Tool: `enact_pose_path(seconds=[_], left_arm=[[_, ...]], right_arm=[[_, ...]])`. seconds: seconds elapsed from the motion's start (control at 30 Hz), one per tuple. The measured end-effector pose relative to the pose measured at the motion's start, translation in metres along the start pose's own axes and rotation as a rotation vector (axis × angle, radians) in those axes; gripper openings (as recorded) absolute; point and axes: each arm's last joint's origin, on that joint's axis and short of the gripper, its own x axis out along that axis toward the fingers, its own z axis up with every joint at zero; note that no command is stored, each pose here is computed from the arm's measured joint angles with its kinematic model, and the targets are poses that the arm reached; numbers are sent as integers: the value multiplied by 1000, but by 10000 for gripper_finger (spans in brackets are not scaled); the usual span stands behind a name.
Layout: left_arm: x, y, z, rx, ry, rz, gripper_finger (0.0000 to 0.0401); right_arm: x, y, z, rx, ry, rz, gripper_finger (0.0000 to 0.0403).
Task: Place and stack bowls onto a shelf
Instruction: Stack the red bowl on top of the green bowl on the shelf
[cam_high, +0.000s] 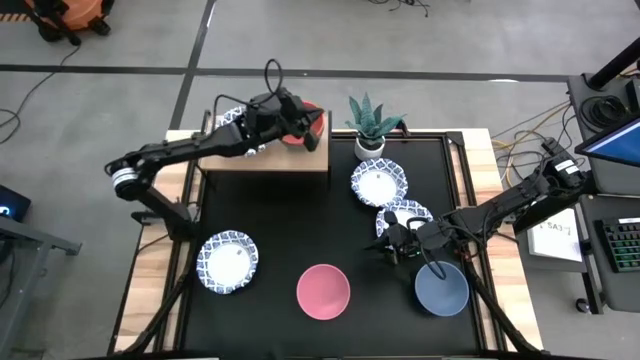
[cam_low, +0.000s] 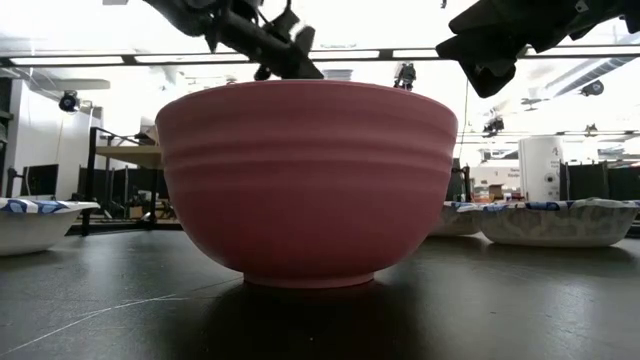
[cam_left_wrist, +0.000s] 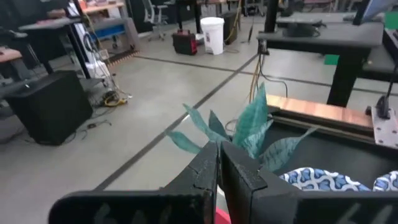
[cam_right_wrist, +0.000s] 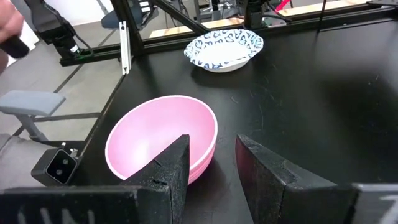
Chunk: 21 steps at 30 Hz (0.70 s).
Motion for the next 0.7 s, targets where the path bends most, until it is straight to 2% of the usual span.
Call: enact_pose_path(seconds=[0.3, 0.7], left_arm=[[23, -4, -21, -11, 39, -4, 1], [25, -5, -30, -13, 106, -8, 1]], right_arm=[[0, 0, 0, -7, 1, 0, 118], [0, 0, 0, -8, 2, -1, 118]])
